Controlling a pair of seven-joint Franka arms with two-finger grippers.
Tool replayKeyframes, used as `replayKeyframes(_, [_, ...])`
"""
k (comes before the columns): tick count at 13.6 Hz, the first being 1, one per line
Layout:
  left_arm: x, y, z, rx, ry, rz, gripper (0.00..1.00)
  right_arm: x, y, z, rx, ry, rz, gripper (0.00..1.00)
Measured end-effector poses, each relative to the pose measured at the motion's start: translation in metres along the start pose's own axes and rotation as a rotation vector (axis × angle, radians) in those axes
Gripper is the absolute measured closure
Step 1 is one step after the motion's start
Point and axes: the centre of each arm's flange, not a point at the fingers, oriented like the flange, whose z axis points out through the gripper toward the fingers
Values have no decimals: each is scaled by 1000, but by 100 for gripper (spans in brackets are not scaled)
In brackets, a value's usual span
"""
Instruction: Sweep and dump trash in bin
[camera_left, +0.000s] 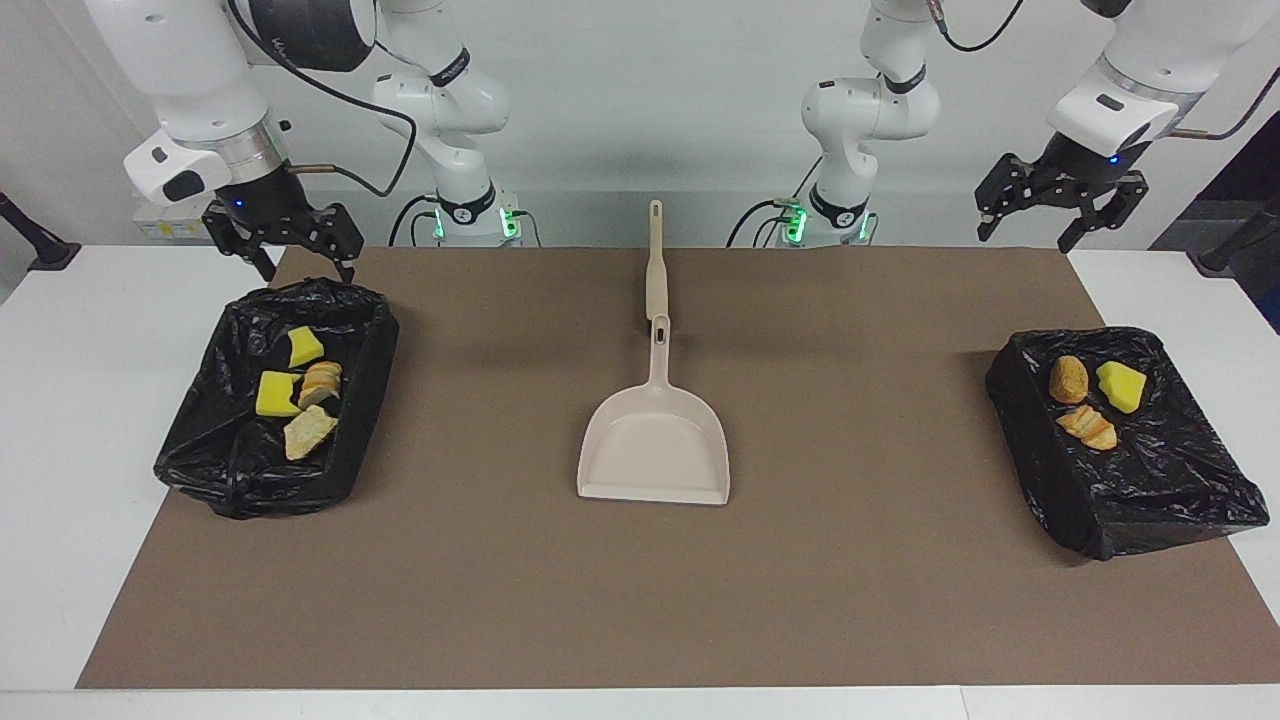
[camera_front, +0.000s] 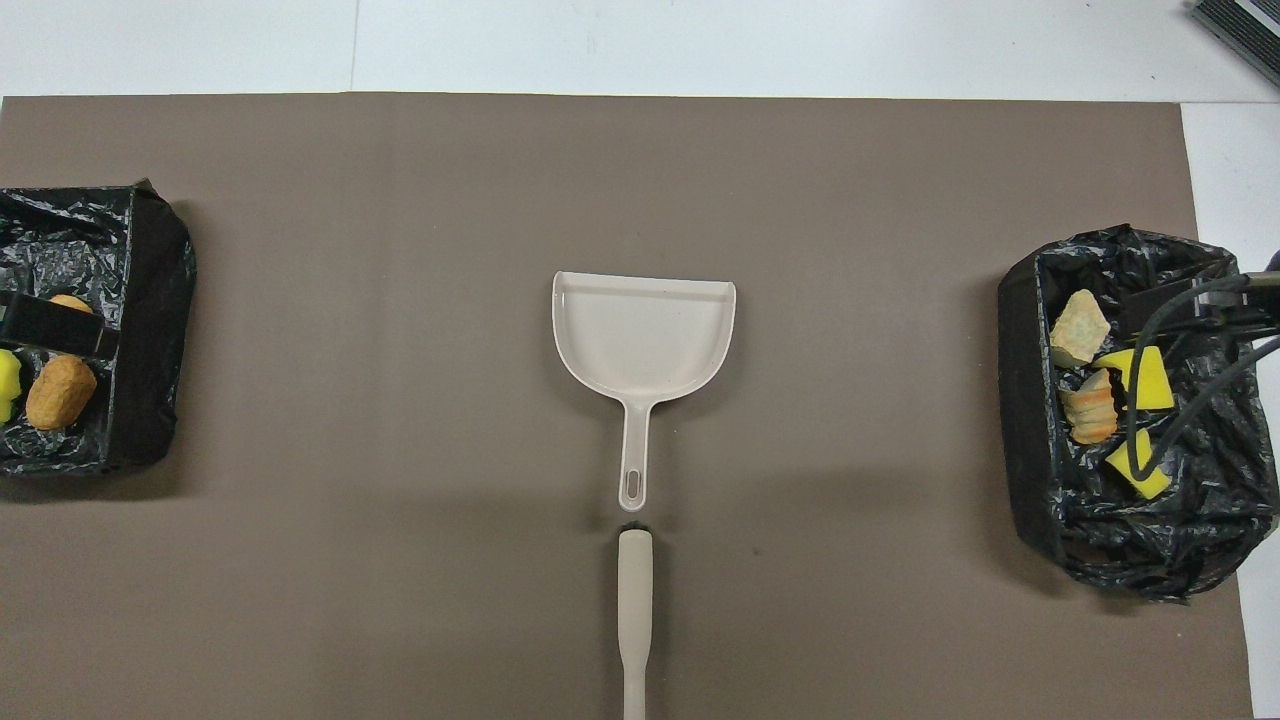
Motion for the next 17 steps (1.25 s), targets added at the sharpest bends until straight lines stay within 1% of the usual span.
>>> replayKeyframes(6, [-3, -1, 2, -3, -19, -6, 0, 0, 0, 0, 0, 0, 0, 0])
replayKeyframes(11, [-3, -4, 3, 0, -22, -99, 0, 0, 0, 0, 0, 0, 0, 0])
replayKeyframes(17, [-3, -5, 3, 7, -23, -106, 0, 0, 0, 0, 0, 0, 0, 0])
